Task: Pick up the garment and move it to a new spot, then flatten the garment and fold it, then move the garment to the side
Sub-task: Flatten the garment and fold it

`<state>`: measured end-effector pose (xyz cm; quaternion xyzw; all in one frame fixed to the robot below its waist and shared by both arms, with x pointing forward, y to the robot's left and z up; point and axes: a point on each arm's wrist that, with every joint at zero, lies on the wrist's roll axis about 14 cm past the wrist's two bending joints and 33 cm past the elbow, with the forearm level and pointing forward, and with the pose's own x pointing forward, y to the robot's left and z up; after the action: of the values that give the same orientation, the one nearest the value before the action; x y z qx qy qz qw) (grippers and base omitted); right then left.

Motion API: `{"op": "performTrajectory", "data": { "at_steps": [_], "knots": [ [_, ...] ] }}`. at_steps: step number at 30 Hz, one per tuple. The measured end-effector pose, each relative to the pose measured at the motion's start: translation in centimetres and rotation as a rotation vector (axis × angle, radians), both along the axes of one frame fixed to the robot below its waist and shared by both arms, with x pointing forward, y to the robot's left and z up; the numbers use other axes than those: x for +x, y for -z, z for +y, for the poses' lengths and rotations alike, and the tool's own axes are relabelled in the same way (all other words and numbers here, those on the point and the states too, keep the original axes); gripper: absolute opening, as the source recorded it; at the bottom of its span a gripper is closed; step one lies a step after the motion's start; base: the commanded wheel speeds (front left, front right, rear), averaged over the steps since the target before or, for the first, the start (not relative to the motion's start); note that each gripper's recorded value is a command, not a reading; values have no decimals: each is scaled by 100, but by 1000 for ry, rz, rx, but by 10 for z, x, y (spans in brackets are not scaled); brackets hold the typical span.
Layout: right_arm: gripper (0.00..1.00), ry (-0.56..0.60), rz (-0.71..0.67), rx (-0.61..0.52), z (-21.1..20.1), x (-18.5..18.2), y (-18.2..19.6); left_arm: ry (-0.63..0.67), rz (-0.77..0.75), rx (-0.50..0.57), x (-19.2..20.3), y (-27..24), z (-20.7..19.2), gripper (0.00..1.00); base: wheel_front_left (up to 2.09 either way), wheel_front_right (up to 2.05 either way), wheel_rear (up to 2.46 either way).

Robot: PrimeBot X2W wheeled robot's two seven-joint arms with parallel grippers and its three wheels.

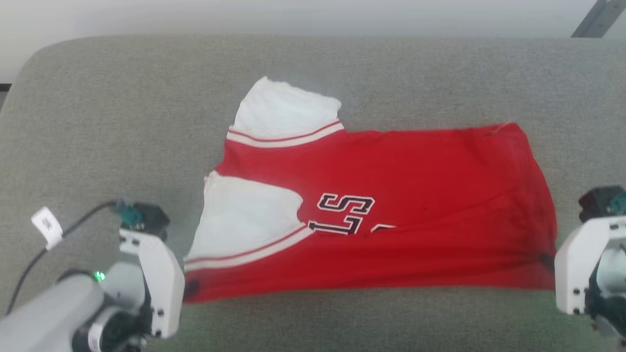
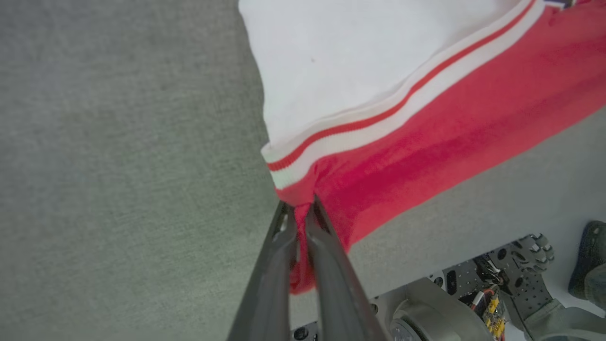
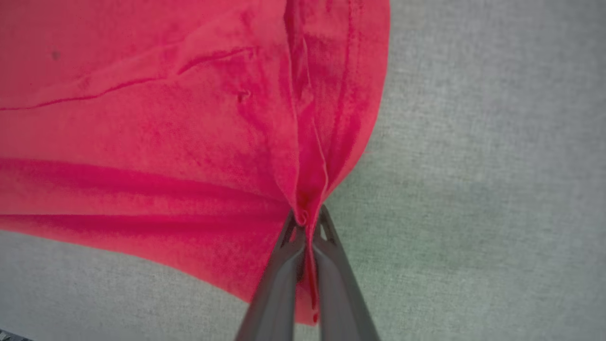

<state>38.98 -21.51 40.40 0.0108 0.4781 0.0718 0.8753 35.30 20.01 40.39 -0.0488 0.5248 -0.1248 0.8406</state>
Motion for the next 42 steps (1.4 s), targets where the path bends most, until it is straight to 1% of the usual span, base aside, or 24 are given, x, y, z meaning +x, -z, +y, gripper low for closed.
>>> {"op": "performTrajectory", "data": {
  "at_steps": [3,7,8,9,10,11,17,21,23,26,30,33,38,42],
  "knots": [
    [0,14,24,14,-2,-10,8,-5,38,-12,-12,8,-5,0,0,0,0],
    [0,36,19,30,-1,-12,13,2,79,-23,-21,19,-11,0,0,0,0],
    [11,39,15,28,-1,-11,14,6,81,-22,-21,20,-11,31,0,0,0],
    [31,40,10,28,-1,-10,14,4,82,-20,-20,21,-11,49,0,0,0],
    [52,41,-4,26,-1,-7,13,5,80,-19,-19,22,-11,93,0,0,0],
    [100,44,-18,29,0,-5,12,9,75,-16,-17,22,-11,100,0,0,0],
    [100,56,-100,29,-4,5,-3,24,-6,3,10,-3,-4,100,0,0,0],
    [100,77,-203,35,-9,15,-23,48,-91,43,37,-32,3,100,0,0,0],
    [100,92,-293,42,-10,24,-40,74,-152,53,54,-49,0,100,0,0,0],
    [100,137,-492,50,-15,43,-76,98,-242,52,84,-72,-7,100,0,0,0],
    [100,202,-756,68,-19,57,-118,145,-297,53,117,-81,-20,100,0,0,0],
    [100,234,-901,54,-24,58,-138,176,-327,49,144,-83,-31,100,0,0,0],
    [100,250,-1047,21,-27,54,-151,205,-369,65,192,-79,-40,100,0,0,0],
    [100,270,-1080,-2,-33,51,-145,223,-415,71,230,-75,-46,100,0,0,0]
  ]
}}
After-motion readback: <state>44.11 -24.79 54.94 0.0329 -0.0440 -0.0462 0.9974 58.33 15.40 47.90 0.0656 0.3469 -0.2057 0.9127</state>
